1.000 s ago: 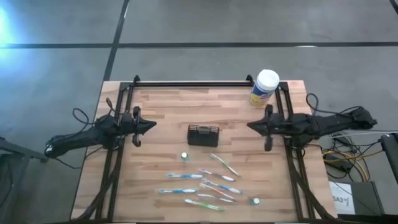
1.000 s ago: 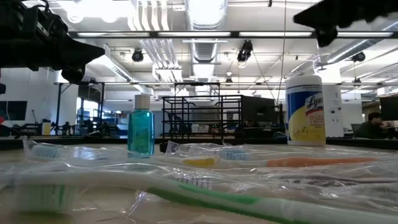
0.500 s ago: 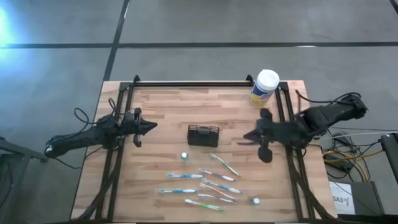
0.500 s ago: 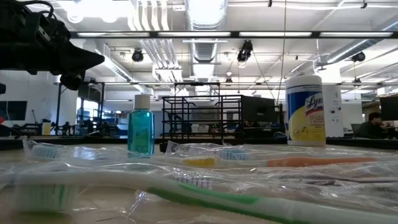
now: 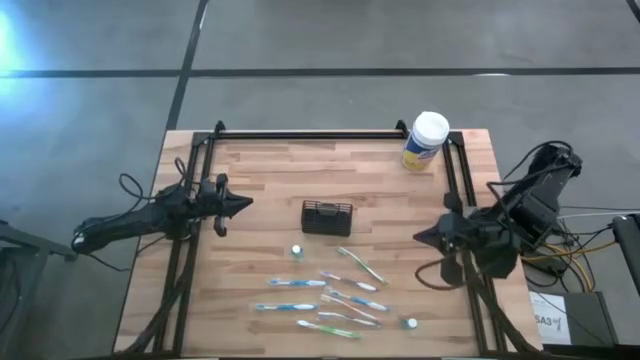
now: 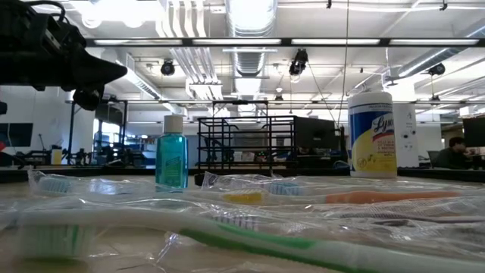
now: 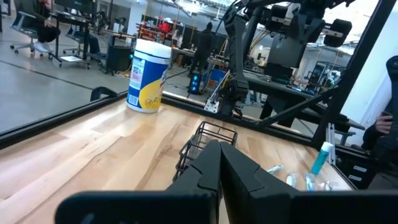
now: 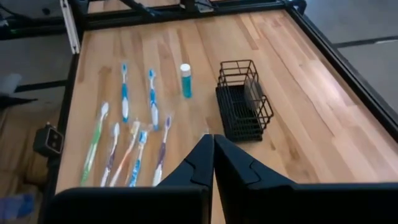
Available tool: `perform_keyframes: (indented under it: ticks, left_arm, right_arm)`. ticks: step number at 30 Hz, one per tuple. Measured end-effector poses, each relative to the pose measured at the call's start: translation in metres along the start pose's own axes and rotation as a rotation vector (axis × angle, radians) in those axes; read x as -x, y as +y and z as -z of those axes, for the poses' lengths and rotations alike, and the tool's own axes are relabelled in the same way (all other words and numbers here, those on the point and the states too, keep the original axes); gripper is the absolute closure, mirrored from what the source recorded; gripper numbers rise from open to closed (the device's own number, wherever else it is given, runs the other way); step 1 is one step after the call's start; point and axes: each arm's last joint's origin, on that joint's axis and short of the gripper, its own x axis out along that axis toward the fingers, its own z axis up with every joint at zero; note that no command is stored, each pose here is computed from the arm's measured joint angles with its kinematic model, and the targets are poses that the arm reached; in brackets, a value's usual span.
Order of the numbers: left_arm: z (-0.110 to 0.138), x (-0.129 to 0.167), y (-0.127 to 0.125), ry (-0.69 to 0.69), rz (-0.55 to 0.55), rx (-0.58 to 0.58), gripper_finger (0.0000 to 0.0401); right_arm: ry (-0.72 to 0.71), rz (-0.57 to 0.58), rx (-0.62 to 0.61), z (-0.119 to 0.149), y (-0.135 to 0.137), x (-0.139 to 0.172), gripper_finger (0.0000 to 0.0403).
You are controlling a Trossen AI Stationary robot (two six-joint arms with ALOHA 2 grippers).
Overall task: Pick & Place toothbrushing station
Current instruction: Put the bottom mouthwash into the wire organizer
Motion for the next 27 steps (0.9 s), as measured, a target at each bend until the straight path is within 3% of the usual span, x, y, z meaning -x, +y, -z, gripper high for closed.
perform_keyframes:
  ticks: [8,15,27]
  left_arm:
    - [0.0,0.0,0.0,-0.001,0.001,-0.002,0.0394]
    - [0.0,0.0,0.0,-0.002,0.0,-0.001,0.0394]
    - [0.0,0.0,0.0,-0.001,0.0,0.002,0.0394]
  right_arm:
    - [0.016,-0.026,0.002,0.002,0.001,0.0,0.0394]
    - [0.161,-0.139,-0.072,0.007,0.011,-0.005,0.0394]
    - [0.336,-0.123,-0.102,0.022,0.042,-0.036,0.0394]
